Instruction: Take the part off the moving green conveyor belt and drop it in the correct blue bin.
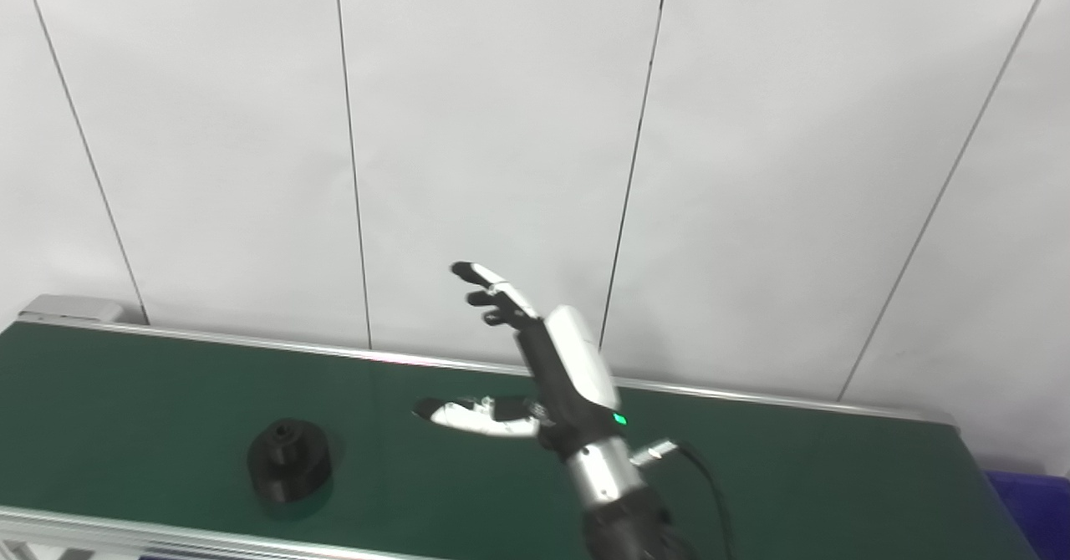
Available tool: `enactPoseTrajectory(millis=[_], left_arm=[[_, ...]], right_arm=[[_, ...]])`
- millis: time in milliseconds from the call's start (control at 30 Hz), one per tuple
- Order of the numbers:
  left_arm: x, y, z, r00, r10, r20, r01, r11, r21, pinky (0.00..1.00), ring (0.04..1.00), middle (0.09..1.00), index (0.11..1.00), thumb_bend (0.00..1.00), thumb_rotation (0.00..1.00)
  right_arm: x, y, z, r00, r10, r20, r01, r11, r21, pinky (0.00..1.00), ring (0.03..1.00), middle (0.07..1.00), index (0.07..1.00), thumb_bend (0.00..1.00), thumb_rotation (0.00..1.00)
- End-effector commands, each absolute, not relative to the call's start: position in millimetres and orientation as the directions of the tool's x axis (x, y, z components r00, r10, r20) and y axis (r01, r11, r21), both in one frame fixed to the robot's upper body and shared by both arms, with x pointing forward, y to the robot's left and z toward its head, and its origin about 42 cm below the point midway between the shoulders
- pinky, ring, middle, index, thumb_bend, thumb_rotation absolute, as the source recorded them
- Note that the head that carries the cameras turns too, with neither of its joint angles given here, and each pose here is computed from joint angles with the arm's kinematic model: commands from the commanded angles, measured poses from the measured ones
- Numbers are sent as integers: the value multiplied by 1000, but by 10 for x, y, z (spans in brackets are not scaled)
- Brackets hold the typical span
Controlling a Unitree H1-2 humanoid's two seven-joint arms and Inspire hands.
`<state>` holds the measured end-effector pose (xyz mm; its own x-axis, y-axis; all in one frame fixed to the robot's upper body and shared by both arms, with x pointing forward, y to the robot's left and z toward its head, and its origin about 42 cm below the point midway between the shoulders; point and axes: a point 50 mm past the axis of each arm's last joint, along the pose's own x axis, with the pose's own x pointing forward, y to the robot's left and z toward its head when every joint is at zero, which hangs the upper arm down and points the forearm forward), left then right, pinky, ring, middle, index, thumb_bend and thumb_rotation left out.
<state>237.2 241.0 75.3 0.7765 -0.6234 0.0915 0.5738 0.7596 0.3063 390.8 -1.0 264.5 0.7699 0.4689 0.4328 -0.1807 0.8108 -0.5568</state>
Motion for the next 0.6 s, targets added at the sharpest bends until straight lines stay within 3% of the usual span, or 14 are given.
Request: enactPoseTrajectory(millis=[0,300,567], left_arm=[[2378,2430,845,766,-626,147,562,763,320,801,876,908,896,618,549],[2303,2495,948,760,-631,155,549,751,366,792,868,906,891,606,533],[2220,2527,1030,763,-625,163,526,748,405,778,857,897,879,607,559]], right_arm=[[3957,229,2909,705,468,533,-153,834,-530,736,808,852,867,831,244],[4146,835,2814,721,532,445,-229,788,-572,754,842,894,905,867,303],[4361,1132,2494,769,556,317,-286,741,-607,761,842,883,907,909,284]])
